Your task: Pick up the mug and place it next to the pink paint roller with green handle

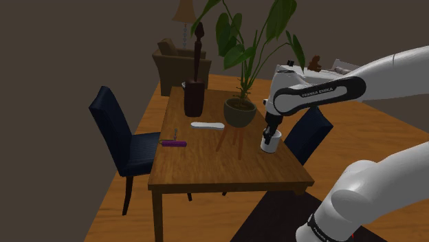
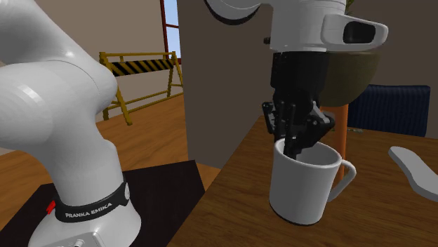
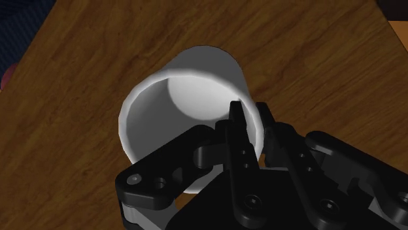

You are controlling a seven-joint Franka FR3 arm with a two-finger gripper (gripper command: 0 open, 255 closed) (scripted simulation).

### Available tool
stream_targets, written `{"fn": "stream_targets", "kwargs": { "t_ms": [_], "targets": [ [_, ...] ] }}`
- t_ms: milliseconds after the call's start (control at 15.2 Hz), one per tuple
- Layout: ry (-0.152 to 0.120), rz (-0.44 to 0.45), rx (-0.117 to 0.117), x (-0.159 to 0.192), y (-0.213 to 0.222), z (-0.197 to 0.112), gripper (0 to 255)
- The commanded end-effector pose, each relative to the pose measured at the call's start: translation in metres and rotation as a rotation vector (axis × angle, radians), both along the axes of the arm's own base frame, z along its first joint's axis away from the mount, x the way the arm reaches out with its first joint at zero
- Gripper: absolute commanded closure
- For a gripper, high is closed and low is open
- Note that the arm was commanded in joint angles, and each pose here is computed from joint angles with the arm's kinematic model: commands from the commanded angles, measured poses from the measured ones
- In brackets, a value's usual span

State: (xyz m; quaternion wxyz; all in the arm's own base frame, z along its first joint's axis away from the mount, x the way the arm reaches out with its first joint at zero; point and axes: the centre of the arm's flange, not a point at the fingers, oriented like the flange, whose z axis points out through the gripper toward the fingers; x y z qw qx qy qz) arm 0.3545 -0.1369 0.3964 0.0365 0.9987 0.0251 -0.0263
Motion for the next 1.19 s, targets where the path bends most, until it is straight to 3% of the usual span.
{"fn": "stream_targets", "kwargs": {
  "t_ms": [0,1122],
  "targets": [
    [0.0,0.0,0.0,0.0,0.0,0.011,255],
    [0.0,0.0,0.0,0.0,0.0,0.1,255]
  ]
}}
